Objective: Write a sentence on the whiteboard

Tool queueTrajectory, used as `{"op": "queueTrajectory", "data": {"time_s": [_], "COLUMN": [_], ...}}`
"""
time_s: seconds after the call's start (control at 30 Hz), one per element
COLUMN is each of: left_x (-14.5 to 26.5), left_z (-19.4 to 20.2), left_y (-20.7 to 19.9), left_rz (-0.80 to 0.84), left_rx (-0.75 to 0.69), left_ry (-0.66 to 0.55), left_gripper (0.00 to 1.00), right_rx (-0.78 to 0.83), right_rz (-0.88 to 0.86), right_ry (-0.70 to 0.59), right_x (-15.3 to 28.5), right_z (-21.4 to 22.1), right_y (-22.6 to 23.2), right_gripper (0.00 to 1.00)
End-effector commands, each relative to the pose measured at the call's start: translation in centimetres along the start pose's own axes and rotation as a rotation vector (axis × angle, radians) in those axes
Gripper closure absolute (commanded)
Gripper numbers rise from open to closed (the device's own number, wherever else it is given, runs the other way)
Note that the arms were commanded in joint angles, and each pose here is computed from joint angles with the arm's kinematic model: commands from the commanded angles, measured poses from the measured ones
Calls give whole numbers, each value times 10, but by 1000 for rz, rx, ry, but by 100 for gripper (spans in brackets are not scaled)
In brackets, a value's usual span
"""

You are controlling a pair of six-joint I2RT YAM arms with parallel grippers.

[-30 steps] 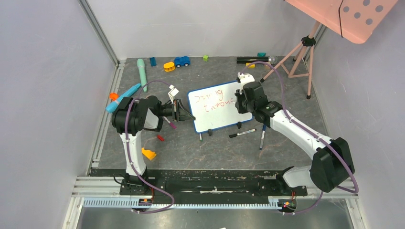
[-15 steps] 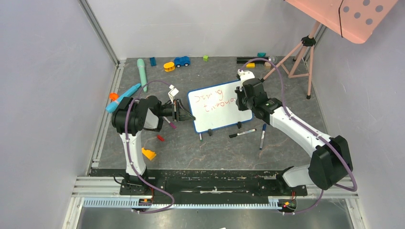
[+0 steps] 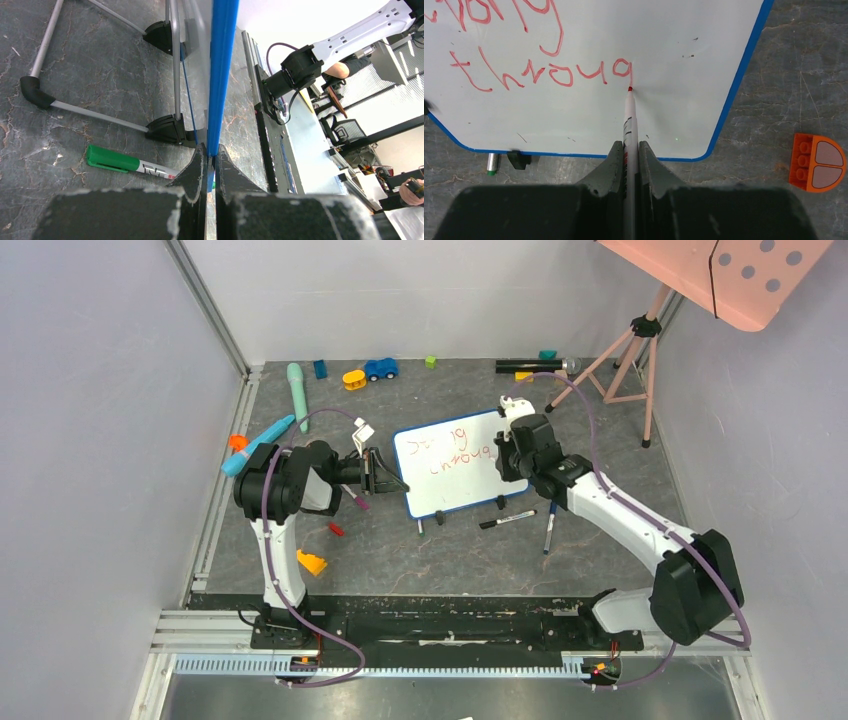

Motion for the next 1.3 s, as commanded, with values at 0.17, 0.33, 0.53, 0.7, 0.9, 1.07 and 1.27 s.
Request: {"op": "queueTrajectory", "data": {"time_s": [0.17,0.33,0.53,0.7,0.9,1.07,1.27], "left_x": [-4,-4,-3,-4,-4,-4,-3], "left_z": [-3,-3,-3,-3,-3,-3,-3], "left_y": [-4,-4,-4,-4,-4,-4,-4], "left_rz": [45,46,46,46,45,47,46], "left_rx": [-57,-56,-55,-53,-53,-54,-55], "left_ry": [33,33,34,33,33,35,34], "left_gripper": [98,98,98,98,98,98,98], "right_rx": [-39,-37,-40,-45,-37,-32,-27], "right_rz": [-69,-98,-85,-79,-37,-15,-3], "right_ry": [-25,-65,-98,-141,-177,-179,-167], "right_x": [-1,1,6,18,24,19,11], "right_z": [6,-7,-20,-29,-42,-51,-56], "right_y": [5,9,9,7,1,-2,-3], "right_gripper": [100,100,100,100,100,100,100]}}
Point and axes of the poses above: each gripper's point midway between its finger pads, its own x axis back along the fingers, its own y axis along the line the jaws close on, z = x × y, the point moved 8 cm from there along x, back along the fingers, and after that the axes turned 1 degree about -x, right-handed, at the moved point
